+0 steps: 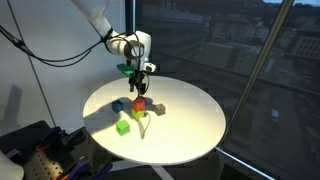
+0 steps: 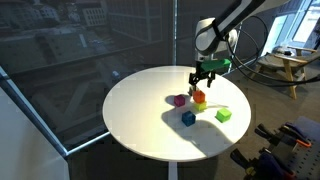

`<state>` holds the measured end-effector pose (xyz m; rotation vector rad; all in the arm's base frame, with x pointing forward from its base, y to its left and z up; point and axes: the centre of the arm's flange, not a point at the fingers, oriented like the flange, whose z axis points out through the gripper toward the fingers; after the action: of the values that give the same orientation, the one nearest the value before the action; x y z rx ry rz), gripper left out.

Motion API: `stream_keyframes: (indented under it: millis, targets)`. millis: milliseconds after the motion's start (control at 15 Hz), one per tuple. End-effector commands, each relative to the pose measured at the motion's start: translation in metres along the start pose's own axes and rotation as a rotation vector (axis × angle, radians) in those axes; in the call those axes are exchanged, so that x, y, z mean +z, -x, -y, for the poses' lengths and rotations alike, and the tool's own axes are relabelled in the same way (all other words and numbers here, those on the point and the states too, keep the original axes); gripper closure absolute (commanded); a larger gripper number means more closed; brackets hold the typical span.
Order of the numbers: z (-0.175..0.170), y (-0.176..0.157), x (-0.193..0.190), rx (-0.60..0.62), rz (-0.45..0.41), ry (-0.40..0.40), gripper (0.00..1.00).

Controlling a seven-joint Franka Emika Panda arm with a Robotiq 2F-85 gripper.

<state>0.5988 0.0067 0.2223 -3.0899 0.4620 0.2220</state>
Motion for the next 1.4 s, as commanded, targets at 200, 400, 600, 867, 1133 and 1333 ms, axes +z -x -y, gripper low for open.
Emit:
stream_keyframes:
  millis: [200,400,600,867,1133,1333]
  targets:
    - [0.003,0.039,-0.008,-0.053,0.045,-0.011,0.00]
    - [0.008,0.050,-0.008,-0.059,0.013,-0.002,0.00]
    - [0.011,0.056,-0.012,-0.073,-0.025,-0.010,0.00]
    - [0.020,0.065,-0.017,-0.091,-0.090,-0.020,0.00]
    - [0.028,0.069,-0.019,-0.109,-0.121,-0.023,0.00]
    - [0.037,0.072,-0.020,-0.129,-0.131,-0.017,0.00]
